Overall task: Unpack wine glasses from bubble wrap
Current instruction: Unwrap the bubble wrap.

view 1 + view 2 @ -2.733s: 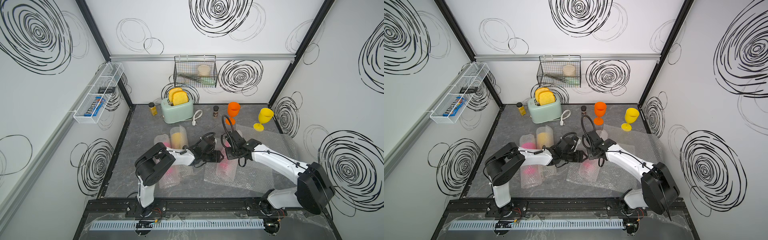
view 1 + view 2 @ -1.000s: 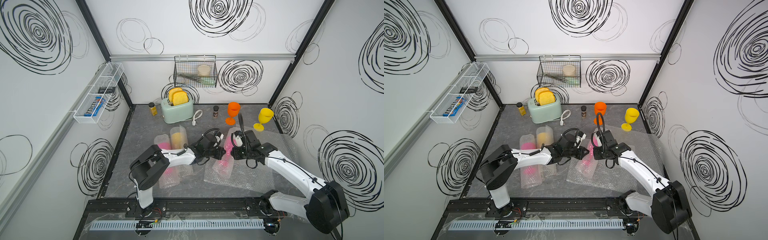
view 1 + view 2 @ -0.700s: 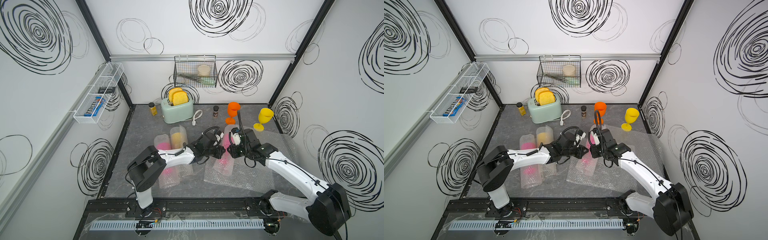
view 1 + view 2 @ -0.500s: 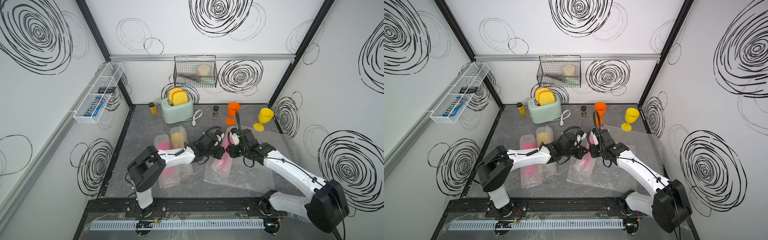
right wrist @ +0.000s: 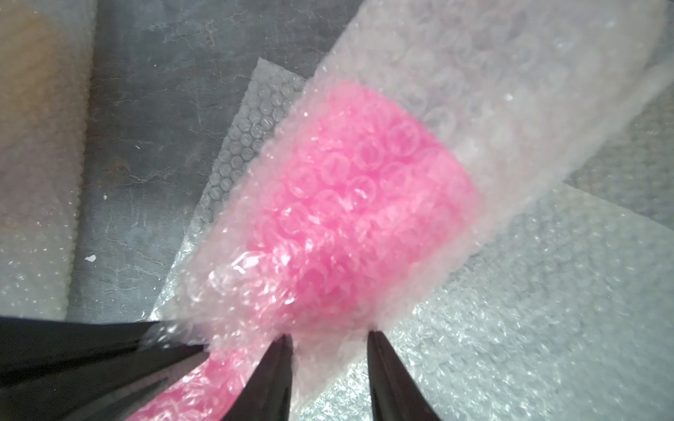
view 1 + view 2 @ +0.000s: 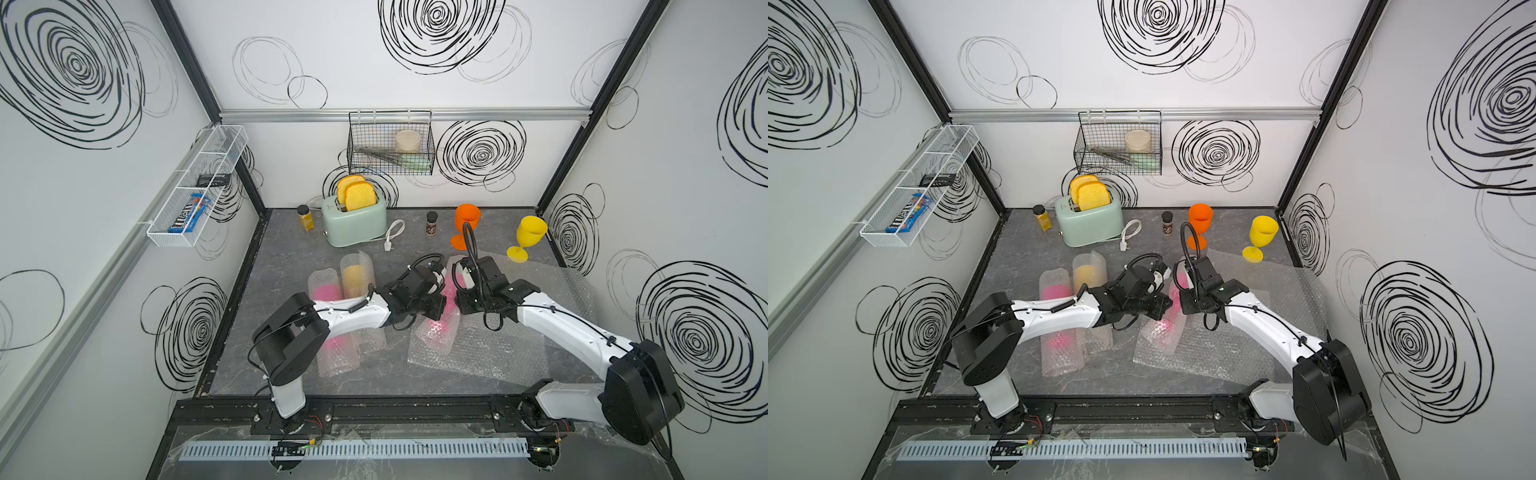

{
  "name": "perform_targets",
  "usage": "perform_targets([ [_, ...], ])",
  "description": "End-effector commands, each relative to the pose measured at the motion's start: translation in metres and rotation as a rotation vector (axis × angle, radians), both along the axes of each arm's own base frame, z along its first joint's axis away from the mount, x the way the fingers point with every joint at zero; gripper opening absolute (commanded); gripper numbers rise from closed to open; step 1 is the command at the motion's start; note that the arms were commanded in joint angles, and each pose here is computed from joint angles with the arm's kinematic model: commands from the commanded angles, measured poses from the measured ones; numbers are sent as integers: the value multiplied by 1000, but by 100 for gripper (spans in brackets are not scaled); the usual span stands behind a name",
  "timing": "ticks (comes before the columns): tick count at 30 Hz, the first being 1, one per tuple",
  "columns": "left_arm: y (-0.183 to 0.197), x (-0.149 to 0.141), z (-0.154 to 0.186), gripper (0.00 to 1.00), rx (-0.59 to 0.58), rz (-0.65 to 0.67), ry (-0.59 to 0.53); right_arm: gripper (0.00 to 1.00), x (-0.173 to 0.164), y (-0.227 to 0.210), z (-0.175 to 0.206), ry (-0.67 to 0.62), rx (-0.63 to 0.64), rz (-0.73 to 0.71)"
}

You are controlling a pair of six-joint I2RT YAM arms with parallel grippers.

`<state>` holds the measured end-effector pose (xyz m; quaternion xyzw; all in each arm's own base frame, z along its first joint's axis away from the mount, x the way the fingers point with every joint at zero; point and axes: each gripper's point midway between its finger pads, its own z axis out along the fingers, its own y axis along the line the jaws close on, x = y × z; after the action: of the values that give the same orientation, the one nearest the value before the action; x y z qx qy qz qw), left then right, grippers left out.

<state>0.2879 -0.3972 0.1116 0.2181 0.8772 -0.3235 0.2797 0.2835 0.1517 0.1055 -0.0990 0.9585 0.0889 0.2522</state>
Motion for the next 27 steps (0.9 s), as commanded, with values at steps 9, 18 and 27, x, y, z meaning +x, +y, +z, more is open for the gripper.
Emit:
perform_targets([
  [9, -11, 6, 42, 5, -42, -9, -102, 22, -1, -14, -6, 23, -19, -57],
  [18, -8, 7, 34, 5, -6, 1, -97, 6, -2, -12, -7, 27, 11, -54],
  [27, 0, 10, 18, 0, 74, 11, -120, 0, -4, -16, -4, 43, 146, -63],
])
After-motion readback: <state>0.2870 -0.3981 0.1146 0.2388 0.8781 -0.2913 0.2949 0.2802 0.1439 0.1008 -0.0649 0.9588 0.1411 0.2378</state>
